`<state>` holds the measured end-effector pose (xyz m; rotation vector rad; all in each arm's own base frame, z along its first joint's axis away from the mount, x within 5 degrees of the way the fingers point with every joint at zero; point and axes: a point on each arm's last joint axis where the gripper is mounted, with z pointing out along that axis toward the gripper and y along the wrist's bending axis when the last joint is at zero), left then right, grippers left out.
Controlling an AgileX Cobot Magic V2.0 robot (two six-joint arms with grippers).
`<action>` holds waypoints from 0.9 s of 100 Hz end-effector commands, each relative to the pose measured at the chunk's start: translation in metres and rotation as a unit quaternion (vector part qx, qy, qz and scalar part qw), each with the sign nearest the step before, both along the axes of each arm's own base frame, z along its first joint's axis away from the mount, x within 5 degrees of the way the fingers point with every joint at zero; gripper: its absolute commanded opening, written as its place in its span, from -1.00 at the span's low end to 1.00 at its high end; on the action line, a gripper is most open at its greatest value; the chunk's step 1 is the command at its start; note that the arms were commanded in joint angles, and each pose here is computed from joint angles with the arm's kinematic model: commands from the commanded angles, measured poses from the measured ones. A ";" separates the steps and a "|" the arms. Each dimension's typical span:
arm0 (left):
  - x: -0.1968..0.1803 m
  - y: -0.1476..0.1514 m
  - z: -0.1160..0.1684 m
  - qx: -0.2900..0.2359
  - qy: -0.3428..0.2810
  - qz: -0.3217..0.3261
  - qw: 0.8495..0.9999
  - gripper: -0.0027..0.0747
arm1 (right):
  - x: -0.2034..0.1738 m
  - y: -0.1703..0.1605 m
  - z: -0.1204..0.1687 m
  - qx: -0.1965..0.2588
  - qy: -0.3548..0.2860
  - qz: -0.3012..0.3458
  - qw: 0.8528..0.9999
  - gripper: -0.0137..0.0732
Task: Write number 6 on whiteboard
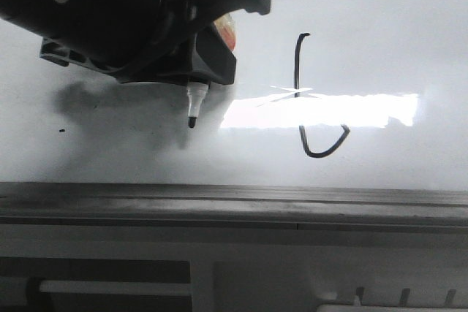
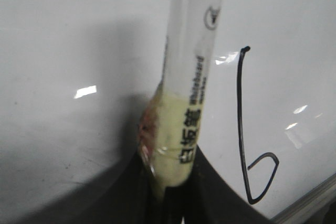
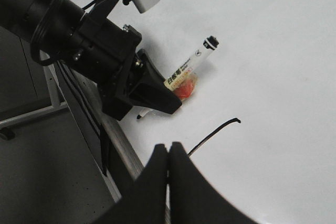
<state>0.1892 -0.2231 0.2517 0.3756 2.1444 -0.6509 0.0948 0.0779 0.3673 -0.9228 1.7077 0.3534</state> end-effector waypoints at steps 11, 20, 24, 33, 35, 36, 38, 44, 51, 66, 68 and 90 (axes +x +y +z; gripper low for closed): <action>0.010 0.004 -0.009 0.003 0.025 0.071 0.997 -0.98 | 0.001 -0.002 0.017 0.031 -0.036 -0.013 0.999 -0.83; 0.010 0.003 -0.011 0.004 0.027 0.073 0.997 -0.98 | 0.001 -0.002 0.017 0.033 -0.035 -0.012 0.999 -0.83; 0.011 0.004 -0.011 0.002 0.031 0.077 0.997 -0.97 | 0.001 -0.002 0.017 0.033 -0.035 -0.012 0.999 -0.83; 0.012 0.006 -0.012 -0.007 0.044 0.092 0.995 -0.86 | 0.000 -0.002 0.017 0.034 -0.034 -0.012 0.999 -0.83; 0.013 0.006 -0.012 -0.008 0.045 0.095 0.994 -0.81 | 0.000 -0.001 0.017 0.035 -0.034 -0.012 0.999 -0.83; 0.013 0.006 -0.012 -0.009 0.046 0.096 0.994 -0.79 | 0.000 -0.001 0.017 0.035 -0.034 -0.012 0.999 -0.83; 0.013 0.007 -0.012 -0.009 0.047 0.097 0.994 -0.73 | 0.000 -0.001 0.017 0.035 -0.034 -0.012 0.999 -0.83; 0.015 0.009 -0.012 -0.013 0.051 0.106 0.993 -0.56 | 0.000 -0.001 0.017 0.036 -0.034 -0.012 0.999 -0.83; 0.017 0.011 -0.013 -0.016 0.055 0.113 0.992 -0.37 | 0.000 -0.001 0.017 0.037 -0.034 -0.012 0.999 -0.83; 0.018 0.013 -0.013 -0.020 0.061 0.122 0.991 -0.24 | 0.000 -0.001 0.017 0.039 -0.033 -0.012 0.999 -0.83; 0.018 0.013 -0.013 -0.020 0.061 0.122 0.991 -0.24 | 0.000 -0.001 0.017 0.039 -0.033 -0.012 0.999 -0.83; 0.019 0.013 -0.013 -0.019 0.061 0.123 0.990 0.08 | 0.000 -0.001 0.017 0.040 -0.033 -0.012 0.999 -0.83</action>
